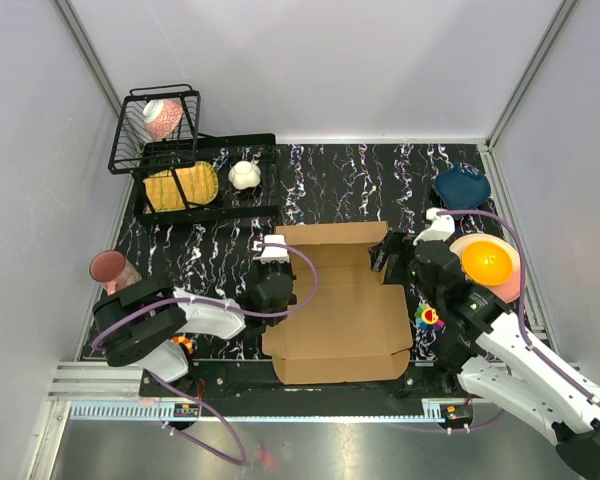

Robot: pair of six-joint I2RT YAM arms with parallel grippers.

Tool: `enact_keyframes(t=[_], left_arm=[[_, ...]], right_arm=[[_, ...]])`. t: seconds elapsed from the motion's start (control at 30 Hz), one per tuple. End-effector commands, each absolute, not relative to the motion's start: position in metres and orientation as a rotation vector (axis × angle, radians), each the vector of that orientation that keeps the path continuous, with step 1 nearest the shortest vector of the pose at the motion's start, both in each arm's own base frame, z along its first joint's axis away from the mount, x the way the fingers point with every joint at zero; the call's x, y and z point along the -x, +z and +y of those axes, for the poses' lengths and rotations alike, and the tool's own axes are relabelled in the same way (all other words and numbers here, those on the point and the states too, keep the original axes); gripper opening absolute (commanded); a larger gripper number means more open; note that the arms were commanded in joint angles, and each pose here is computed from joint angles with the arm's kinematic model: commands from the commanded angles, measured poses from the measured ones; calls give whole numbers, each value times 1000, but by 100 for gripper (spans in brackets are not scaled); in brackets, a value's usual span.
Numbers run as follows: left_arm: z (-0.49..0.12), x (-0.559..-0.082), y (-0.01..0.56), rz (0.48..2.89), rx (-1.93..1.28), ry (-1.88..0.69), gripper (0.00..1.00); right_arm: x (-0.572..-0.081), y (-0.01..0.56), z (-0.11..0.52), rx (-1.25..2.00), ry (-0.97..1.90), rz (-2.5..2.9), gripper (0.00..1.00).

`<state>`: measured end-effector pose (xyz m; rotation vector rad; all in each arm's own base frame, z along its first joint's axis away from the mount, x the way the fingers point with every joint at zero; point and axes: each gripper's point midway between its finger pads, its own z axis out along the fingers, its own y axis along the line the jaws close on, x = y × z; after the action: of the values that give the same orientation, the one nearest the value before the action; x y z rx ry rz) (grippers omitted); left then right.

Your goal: Fold the paper box

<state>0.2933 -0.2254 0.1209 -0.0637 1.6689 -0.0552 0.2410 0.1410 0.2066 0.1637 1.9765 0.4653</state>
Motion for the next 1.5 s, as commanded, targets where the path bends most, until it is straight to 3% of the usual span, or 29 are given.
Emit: enact_keyframes(t=[0.0, 0.43, 0.63, 0.73, 0.8, 0.93, 1.03, 1.23, 1.47], left_arm=[[-226, -291, 109, 1658, -5, -58, 0], [-235, -294, 117, 1604, -158, -20, 0], [-232, -292, 112, 1625, -162, -8, 3], [-226, -288, 107, 1654, -166, -2, 16], [-224, -284, 109, 1666, -152, -30, 34], [-218, -273, 112, 1699, -163, -63, 54], [-224, -264, 127, 1705, -217, -102, 63], [-216, -240, 163, 1734, -228, -190, 66], [-208, -211, 250, 1562, -59, -623, 70]], right_arm=[[-270, 234, 139, -273, 495, 1836, 100], [-308, 198, 153, -242, 657, 1901, 95], [-302, 172, 153, -243, 659, 1943, 84], [-297, 159, 148, -270, 644, 1954, 75], [-294, 150, 144, -297, 630, 1962, 68], [-291, 142, 138, -319, 608, 1968, 66], [-289, 136, 134, -330, 585, 1979, 66], [-290, 133, 130, -341, 552, 1997, 68], [-289, 134, 130, -332, 547, 2004, 69]])
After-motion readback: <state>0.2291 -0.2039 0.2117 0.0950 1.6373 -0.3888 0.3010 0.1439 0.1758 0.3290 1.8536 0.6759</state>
